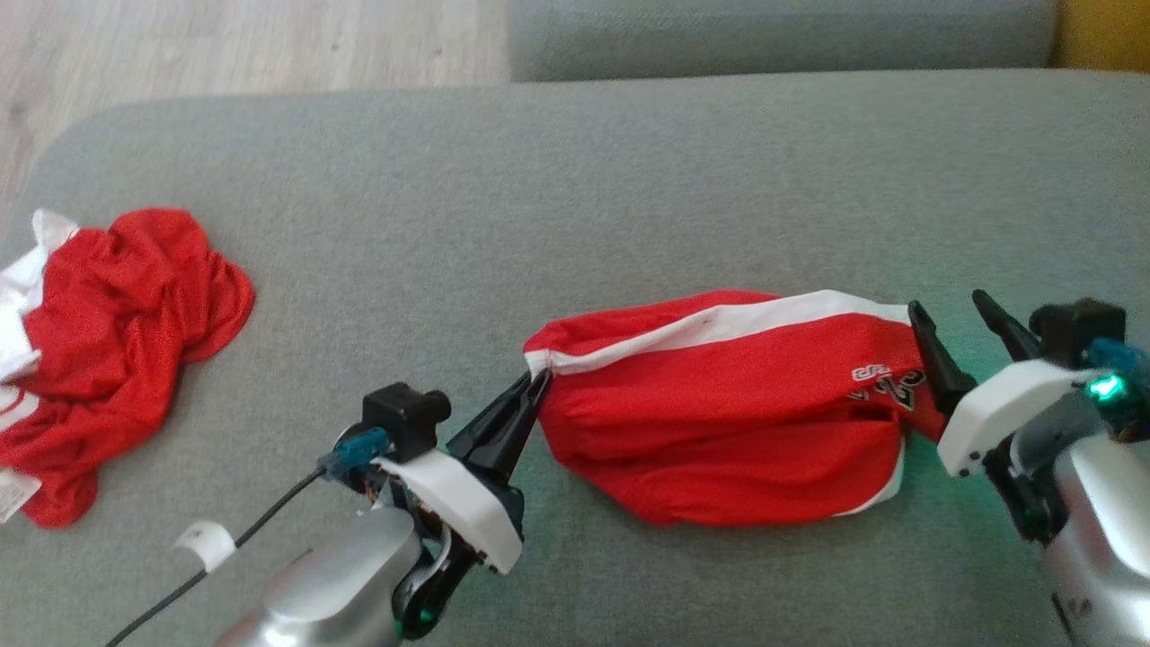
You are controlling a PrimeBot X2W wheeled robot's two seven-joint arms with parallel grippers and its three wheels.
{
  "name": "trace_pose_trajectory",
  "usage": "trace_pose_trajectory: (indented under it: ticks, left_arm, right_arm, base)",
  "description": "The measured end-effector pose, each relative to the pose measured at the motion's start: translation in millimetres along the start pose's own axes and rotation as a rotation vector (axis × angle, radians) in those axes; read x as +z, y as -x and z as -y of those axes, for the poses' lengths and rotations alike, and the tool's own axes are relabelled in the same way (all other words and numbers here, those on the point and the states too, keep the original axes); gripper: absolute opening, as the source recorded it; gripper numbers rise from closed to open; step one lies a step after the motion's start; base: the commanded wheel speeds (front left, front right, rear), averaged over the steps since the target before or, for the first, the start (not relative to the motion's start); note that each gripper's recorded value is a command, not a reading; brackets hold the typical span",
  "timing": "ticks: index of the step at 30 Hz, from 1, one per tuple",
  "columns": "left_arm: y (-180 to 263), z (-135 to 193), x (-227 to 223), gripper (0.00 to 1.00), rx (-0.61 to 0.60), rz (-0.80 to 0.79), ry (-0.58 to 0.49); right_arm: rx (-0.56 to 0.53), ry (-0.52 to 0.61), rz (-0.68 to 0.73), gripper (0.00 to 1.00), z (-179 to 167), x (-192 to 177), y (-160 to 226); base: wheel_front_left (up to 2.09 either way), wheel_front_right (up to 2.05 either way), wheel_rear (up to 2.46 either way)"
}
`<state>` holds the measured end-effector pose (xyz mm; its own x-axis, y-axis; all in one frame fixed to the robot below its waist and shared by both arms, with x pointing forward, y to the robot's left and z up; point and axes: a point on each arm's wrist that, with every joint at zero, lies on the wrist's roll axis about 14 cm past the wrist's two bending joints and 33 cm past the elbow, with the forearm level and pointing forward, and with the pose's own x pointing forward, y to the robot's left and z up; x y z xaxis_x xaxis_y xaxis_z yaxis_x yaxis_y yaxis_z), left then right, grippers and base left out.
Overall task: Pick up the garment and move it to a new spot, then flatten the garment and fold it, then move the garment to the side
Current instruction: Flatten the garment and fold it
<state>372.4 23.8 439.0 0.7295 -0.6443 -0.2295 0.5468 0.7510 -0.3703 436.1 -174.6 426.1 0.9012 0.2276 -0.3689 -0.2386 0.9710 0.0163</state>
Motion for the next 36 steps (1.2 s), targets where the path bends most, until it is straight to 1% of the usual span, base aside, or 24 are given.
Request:
trace_pose_trajectory:
  ticks: [6, 12, 13, 14, 15, 21, 24, 26, 28, 30, 33, 36]
  left_arm:
    - [-2, -11, -5, 0.0, 0.018, -0.007, 0.02]
    - [-3, -21, -9, 0.0, 0.036, -0.024, 0.019]
    - [-3, -22, -9, 0.0, 0.038, -0.023, 0.017]
    - [-3, -23, -8, 0.0, 0.04, -0.023, 0.015]
    - [-3, -24, -8, 0.0, 0.04, -0.023, 0.014]
    - [-1, -25, -5, 0.0, 0.044, -0.021, -0.004]
    - [-2, -24, 1, 0.0, 0.037, -0.005, -0.018]
    - [-7, -23, 11, 0.0, 0.02, 0.014, -0.04]
    - [-17, -22, 31, 0.0, -0.008, 0.047, -0.079]
    - [-31, -22, 63, 0.0, -0.038, 0.099, -0.144]
    - [-56, -23, 126, 0.0, -0.081, 0.195, -0.282]
    - [-79, -14, 188, 0.0, -0.124, 0.293, -0.393]
  right_arm:
    - [0.029, 0.027, -0.192, 1.0, 2, -38, -25]
    - [0.052, 0.028, -0.264, 1.0, -4, -51, -46]
    - [0.057, 0.027, -0.268, 0.78, -5, -51, -49]
    - [0.061, 0.026, -0.271, 0.41, -7, -50, -51]
    - [0.067, 0.026, -0.273, 0.0, -9, -49, -53]
    - [0.084, 0.021, -0.264, 0.0, -14, -46, -49]
    - [0.071, 0.004, -0.207, 0.0, -7, -35, -47]
    - [0.059, -0.005, -0.14, 0.0, 1, -18, -49]
    - [0.043, 0.002, -0.043, 0.0, 13, 12, -55]
    - [0.022, -0.003, 0.078, 0.0, 26, 56, -65]
    - [-0.011, 0.017, 0.255, 0.0, 47, 126, -77]
    - [-0.053, 0.038, 0.455, 0.0, 69, 199, -76]
  base:
    - [0.0, 0.0, 0.0]
    - [0.0, 0.0, 0.0]
    - [0.0, 0.0, 0.0]
    - [0.0, 0.0, 0.0]
    - [0.0, 0.0, 0.0]
    - [0.0, 0.0, 0.0]
    - [0.0, 0.0, 0.0]
    - [0.0, 0.0, 0.0]
    - [0.0, 0.0, 0.0]
    - [0.0, 0.0, 0.0]
    - [0.0, 0.0, 0.0]
    - [0.0, 0.0, 0.0]
